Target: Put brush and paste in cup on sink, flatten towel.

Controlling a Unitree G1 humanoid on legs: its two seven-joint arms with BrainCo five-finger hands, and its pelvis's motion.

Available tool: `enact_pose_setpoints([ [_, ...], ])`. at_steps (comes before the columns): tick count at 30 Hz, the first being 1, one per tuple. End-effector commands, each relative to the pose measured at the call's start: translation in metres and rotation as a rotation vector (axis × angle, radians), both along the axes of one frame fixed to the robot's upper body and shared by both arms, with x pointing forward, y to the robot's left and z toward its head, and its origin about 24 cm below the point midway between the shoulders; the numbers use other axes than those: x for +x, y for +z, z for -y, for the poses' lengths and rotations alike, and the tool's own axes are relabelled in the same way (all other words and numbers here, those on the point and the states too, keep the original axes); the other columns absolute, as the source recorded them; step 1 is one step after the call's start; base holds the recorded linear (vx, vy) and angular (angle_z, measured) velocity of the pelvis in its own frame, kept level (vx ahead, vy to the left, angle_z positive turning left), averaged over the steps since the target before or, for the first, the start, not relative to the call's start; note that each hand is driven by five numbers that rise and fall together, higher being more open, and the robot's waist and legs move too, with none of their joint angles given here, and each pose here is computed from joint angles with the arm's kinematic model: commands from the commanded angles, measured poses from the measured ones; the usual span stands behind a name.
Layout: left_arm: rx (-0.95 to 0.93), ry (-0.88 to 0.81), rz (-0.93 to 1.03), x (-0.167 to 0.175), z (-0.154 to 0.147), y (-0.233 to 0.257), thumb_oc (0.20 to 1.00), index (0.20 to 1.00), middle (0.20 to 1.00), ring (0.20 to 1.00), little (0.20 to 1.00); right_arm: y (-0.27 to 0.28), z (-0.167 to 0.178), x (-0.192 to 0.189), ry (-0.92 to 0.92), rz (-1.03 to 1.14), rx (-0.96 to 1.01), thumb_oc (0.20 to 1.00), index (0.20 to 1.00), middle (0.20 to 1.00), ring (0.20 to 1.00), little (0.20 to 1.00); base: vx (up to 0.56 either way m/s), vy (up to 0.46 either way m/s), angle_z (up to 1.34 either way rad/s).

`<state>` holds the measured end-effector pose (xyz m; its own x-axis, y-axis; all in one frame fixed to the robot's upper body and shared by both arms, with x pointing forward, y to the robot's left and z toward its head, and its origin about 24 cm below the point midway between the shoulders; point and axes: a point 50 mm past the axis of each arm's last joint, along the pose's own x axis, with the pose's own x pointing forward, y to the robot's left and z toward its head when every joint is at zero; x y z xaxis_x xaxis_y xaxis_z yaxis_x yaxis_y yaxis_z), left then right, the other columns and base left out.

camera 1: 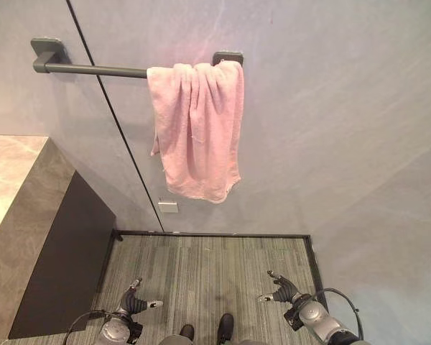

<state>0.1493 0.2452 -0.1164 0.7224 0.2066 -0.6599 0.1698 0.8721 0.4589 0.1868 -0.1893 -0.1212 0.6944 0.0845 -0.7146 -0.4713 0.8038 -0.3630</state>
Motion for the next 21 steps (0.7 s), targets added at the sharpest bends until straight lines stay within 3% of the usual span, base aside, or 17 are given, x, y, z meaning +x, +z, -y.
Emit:
enact_pose_setpoints([
  [1,-0.011,0.004,0.064,0.013,-0.001,0.008,1.000,1.000,1.000,1.000,1.000,0.010,0.002,0.008,0.036,0.069,-0.009,1.000,1.000,1.000,1.000,1.000,0.01,-0.012,0.07],
  [10,0.014,-0.025,0.130,0.035,0.006,0.017,1.000,1.000,1.000,1.000,1.000,0.012,0.017,0.008,0.001,0.082,-0.057,1.000,1.000,1.000,1.000,1.000,0.02,0.085,0.23],
  [17,0.011,-0.076,0.148,0.032,0.009,0.021,1.000,1.000,1.000,1.000,1.000,0.012,0.022,0.010,-0.102,0.079,-0.017,1.000,1.000,1.000,1.000,1.000,0.11,0.470,-0.68],
  [21,0.021,-0.070,0.136,0.022,0.000,0.022,1.000,1.000,1.000,1.000,1.000,0.012,0.003,0.013,-0.019,0.081,0.002,1.000,1.000,1.000,1.000,1.000,0.04,0.331,-0.45],
])
